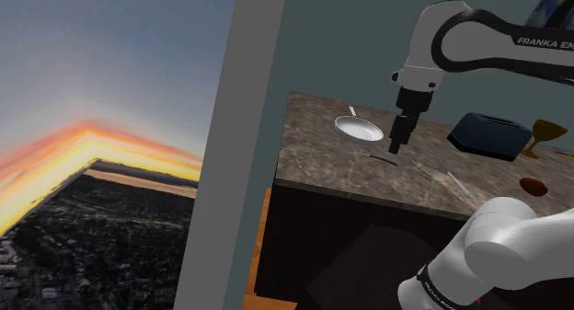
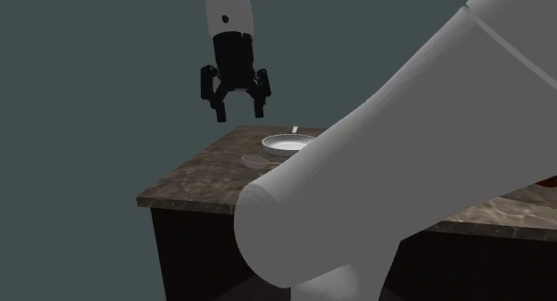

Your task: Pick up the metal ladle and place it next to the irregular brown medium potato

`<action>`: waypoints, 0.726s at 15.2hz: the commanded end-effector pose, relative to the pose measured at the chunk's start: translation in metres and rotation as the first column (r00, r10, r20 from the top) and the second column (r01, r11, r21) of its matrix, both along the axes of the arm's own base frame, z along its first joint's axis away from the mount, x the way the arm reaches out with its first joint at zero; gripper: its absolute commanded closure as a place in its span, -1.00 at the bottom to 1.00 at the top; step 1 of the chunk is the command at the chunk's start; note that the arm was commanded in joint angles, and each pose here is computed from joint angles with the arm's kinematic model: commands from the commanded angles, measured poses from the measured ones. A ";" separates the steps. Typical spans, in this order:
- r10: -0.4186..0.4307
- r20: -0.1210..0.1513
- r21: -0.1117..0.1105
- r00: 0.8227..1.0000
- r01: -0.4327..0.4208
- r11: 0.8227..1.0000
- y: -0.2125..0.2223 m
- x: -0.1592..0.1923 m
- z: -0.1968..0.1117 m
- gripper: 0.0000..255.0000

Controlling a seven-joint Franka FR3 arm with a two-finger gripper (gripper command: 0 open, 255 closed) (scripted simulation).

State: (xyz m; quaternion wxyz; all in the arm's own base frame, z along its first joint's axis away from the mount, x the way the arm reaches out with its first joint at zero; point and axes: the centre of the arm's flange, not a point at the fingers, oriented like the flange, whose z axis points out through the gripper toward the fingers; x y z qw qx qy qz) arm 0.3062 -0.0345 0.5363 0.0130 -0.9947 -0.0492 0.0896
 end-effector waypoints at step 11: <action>0.276 0.100 -0.034 0.956 -0.274 0.961 -0.095 0.019 -0.071 -1.00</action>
